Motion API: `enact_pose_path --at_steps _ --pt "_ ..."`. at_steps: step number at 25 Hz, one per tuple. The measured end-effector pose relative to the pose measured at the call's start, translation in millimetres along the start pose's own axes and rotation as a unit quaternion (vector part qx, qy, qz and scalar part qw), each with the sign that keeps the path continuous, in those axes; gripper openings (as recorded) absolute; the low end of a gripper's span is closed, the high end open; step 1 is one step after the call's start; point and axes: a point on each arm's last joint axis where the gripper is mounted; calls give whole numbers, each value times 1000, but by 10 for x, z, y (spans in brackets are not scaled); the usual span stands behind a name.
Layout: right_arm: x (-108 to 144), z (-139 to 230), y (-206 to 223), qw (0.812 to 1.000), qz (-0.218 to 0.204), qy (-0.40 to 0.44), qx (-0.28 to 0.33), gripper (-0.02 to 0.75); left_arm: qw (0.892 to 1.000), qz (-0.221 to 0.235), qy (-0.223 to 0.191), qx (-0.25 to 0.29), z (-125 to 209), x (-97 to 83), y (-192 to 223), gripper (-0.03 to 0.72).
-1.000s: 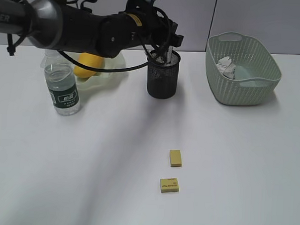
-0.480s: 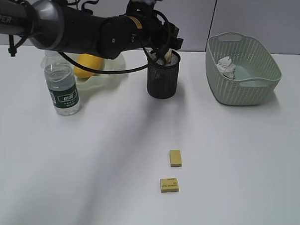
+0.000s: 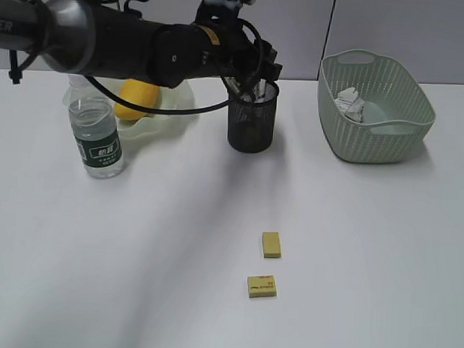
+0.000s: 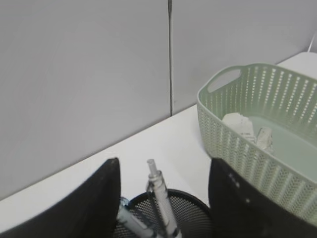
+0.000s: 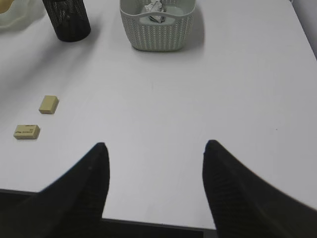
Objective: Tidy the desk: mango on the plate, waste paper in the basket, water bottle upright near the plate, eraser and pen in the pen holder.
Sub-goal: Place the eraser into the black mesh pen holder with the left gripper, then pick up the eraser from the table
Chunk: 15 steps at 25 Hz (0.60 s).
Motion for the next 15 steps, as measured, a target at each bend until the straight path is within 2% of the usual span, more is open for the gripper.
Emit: enact_pose_path --at_steps 3,8,11,15 --pt "0 0 0 1000 0 0 0 478 1000 12 10 27 -108 8 -114 438" --pt "0 0 0 1000 0 0 0 478 996 34 21 77 -554 73 -567 438" --pt "0 0 0 1000 0 0 0 478 989 60 4 136 -751 83 -875 438" --pt "0 0 0 1000 0 0 0 478 973 97 -26 210 -908 95 -1174 438"
Point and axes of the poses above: a point on each arm's last joint axis where the gripper is mounted, y pointing out along that axis toward the gripper, x along the wrist's bending axis when the last joint is at zero, z = x × y, and after that the axes turned 8 degrees about y, right-handed
